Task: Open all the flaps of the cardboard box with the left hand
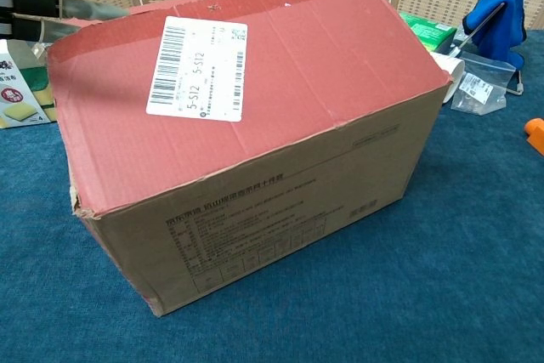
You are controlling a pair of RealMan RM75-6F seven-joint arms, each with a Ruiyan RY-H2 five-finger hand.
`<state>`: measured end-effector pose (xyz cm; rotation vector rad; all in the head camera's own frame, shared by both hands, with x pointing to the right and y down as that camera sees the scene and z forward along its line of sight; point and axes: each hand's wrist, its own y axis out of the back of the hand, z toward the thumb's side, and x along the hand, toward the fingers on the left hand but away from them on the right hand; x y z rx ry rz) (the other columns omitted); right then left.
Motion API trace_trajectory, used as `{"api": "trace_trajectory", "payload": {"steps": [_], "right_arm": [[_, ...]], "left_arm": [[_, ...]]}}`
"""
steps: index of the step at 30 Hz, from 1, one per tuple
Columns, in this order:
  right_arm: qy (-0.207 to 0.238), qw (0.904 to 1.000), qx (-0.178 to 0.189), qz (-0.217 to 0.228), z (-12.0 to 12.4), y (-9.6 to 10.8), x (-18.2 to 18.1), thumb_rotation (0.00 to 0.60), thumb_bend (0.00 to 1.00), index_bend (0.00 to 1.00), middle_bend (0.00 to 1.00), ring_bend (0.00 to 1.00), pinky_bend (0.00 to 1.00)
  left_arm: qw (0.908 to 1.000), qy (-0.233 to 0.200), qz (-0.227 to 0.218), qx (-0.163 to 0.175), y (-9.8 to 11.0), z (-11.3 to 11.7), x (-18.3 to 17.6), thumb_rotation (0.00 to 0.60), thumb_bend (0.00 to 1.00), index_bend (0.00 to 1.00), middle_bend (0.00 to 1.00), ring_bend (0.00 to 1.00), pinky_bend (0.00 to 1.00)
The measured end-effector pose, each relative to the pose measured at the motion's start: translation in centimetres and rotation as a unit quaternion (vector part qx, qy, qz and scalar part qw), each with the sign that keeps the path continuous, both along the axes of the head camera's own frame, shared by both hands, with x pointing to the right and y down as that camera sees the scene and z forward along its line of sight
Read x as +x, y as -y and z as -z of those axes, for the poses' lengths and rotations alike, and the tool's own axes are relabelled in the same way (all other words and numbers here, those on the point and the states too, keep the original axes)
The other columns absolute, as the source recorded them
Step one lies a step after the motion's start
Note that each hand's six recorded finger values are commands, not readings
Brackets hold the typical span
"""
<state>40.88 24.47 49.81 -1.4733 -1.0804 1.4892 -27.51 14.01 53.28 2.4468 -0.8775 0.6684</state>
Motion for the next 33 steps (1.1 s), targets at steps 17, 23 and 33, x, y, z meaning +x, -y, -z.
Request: {"api": "trace_trajectory", "payload": {"steps": [17,23,33], "right_arm": [[-0.004,1.0000,-0.004,0.004,-0.1,-0.2,-0.2,0.600,0.00,0.00,0.00,0.00,0.00],[-0.005,1.0000,-0.005,0.003,-0.1,-0.2,-0.1,0.600,0.00,0.00,0.00,0.00,0.00],[-0.007,0.9999,-0.009,0.004,-0.2,-0.2,-0.2,0.600,0.00,0.00,0.00,0.00,0.00]], "left_arm": [[0.9951,-0.096,0.015,-0.019,-0.3,1.5,0.6,0.600,0.00,0.00,0.00,0.00,0.26],[0.9912,-0.130,0.014,-0.020,-0.6,2.2,1.8,0.600,0.00,0.00,0.00,0.00,0.29],[0.9855,-0.168,0.001,-0.025,-1.5,3.4,3.7,0.600,0.00,0.00,0.00,0.00,0.34]]}}
